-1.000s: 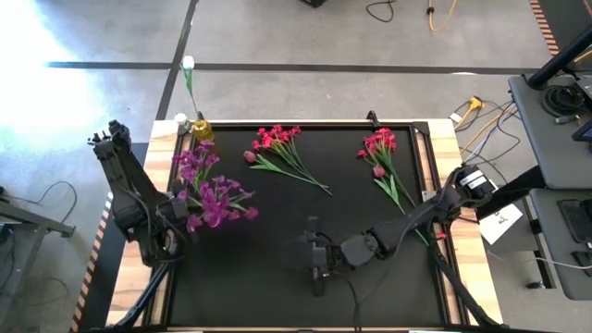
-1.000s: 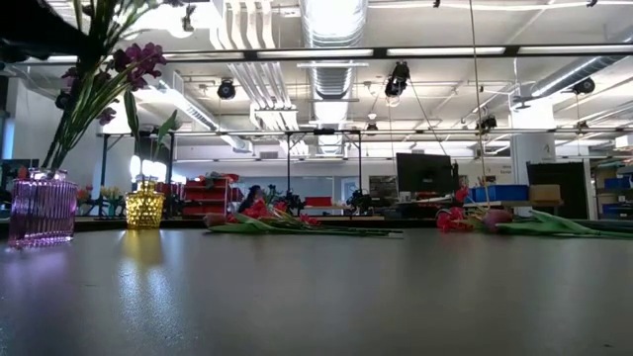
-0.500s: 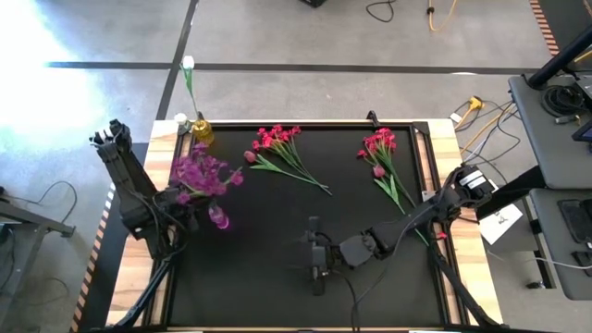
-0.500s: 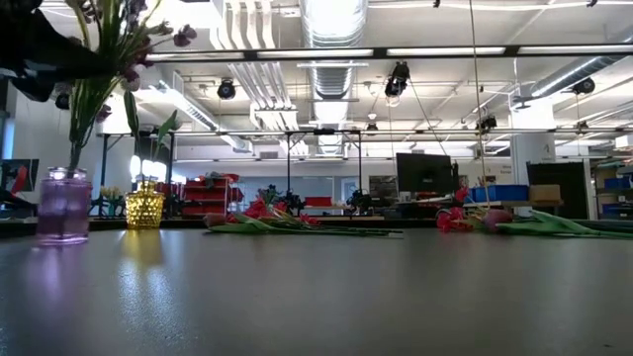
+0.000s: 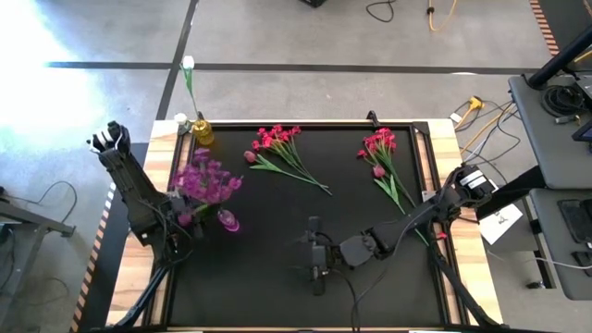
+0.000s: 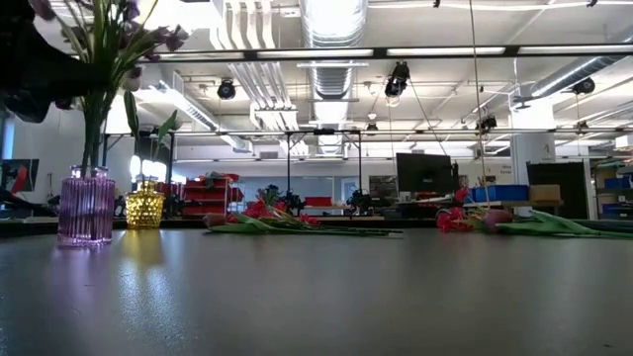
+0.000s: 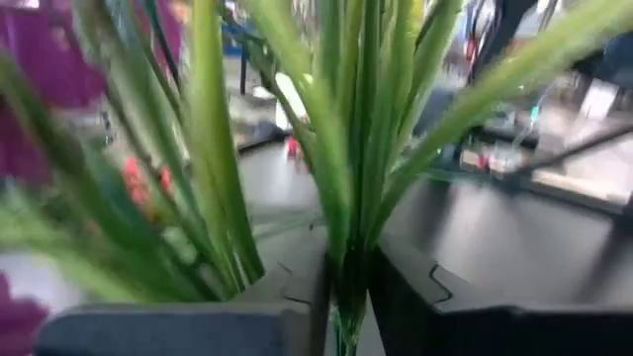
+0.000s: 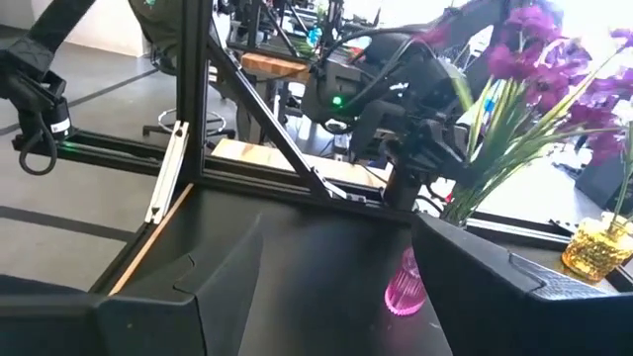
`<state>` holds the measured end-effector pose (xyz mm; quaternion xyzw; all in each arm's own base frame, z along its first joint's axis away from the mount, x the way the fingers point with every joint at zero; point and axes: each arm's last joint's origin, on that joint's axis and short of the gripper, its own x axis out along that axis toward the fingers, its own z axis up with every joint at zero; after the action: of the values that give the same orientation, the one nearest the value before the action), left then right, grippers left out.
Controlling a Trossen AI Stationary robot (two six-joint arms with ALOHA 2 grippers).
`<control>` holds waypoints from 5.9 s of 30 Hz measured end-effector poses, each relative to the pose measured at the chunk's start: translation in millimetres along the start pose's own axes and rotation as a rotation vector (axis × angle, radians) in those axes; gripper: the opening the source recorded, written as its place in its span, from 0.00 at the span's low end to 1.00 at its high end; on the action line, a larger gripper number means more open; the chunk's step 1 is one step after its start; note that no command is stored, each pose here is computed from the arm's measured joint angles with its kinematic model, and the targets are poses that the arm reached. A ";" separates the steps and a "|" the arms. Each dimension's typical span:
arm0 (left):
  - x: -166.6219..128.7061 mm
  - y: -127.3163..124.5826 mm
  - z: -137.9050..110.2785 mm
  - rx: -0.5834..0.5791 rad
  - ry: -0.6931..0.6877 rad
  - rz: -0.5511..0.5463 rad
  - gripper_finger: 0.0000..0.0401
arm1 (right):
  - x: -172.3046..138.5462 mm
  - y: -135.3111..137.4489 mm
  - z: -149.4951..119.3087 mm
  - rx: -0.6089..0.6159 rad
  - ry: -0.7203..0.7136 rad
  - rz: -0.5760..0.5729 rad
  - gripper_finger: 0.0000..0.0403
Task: Sort flowers into vase by color
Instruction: Put the purple flowers into the purple vase, then put the left pink flowers into the yellow vase
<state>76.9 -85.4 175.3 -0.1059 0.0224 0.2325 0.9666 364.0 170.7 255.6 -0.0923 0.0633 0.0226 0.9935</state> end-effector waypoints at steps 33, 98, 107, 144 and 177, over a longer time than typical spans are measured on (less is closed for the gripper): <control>-21.9 -70.0 142.6 0.143 0.637 -0.228 0.48 | -1.5 -190.7 -154.7 0.439 0.802 -0.553 0.49; 62.5 -68.8 253.2 0.374 0.083 -0.328 0.49 | 0.2 -180.5 -173.0 0.487 1.011 -0.515 0.24; 56.3 -10.9 245.9 0.294 0.014 -0.229 0.49 | -15.3 -203.9 -91.7 0.393 0.645 -0.604 0.03; 201.7 -35.4 218.8 0.467 -0.032 -0.523 0.62 | -2.4 -180.0 64.6 -0.066 -0.579 -0.278 0.02; 91.1 107.5 250.4 0.376 -0.090 0.650 0.00 | -5.3 -188.3 44.3 -0.009 -0.313 -0.423 0.60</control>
<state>107.8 102.5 390.5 0.0962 0.0549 0.5231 0.8450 374.8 -6.1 333.5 -0.1035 -0.1119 -0.1711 0.9734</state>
